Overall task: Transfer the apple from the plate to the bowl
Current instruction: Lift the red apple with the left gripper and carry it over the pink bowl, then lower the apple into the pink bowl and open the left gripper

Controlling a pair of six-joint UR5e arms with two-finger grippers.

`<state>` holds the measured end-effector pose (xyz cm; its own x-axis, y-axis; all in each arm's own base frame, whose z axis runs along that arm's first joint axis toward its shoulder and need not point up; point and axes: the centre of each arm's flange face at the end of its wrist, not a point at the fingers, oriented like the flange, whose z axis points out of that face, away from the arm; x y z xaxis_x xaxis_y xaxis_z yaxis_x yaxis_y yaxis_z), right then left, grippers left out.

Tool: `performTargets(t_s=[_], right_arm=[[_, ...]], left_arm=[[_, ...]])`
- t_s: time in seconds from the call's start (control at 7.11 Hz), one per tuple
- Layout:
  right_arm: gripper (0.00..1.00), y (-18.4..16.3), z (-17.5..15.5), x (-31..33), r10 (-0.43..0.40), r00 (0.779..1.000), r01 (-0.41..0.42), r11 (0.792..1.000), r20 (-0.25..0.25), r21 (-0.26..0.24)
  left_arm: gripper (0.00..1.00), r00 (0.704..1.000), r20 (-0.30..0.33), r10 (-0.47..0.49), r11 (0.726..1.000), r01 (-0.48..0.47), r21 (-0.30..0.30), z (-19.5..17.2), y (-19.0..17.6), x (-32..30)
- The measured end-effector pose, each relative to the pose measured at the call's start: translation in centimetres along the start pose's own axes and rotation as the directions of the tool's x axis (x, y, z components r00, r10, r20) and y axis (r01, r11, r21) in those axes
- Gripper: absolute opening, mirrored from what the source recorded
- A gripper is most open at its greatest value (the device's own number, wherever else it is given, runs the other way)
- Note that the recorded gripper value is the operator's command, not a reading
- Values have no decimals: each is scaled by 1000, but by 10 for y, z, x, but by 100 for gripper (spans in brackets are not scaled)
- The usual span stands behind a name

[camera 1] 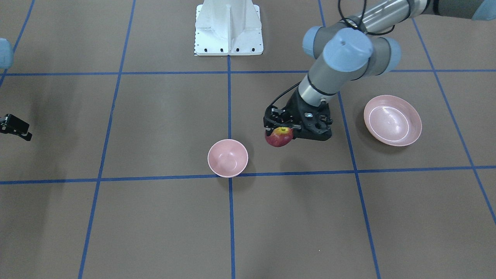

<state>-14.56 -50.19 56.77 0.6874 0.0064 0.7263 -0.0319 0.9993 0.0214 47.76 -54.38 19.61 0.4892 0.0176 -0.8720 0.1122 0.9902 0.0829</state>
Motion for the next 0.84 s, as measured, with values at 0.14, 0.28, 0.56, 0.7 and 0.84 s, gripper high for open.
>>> performTargets(t_s=[0.14,0.28,0.56,0.7,0.84], right_arm=[[100,1,2,7,-5,1000,5,1000,-7,0],[100,2,3,10,-6,1000,6,1000,-8,-2],[100,3,5,13,-5,1000,5,1000,-12,-3],[100,3,7,15,-3,1000,2,1000,-15,-4],[100,3,7,16,-1,1000,1,1000,-17,-5]], left_arm=[[0,1000,26,-7,999,6,37,23,-8,48],[0,999,44,-8,998,5,60,40,-6,78],[0,998,55,-4,998,0,65,55,5,98],[0,998,66,-4,997,-1,72,61,5,98],[0,997,81,-6,997,-1,81,66,3,95]])
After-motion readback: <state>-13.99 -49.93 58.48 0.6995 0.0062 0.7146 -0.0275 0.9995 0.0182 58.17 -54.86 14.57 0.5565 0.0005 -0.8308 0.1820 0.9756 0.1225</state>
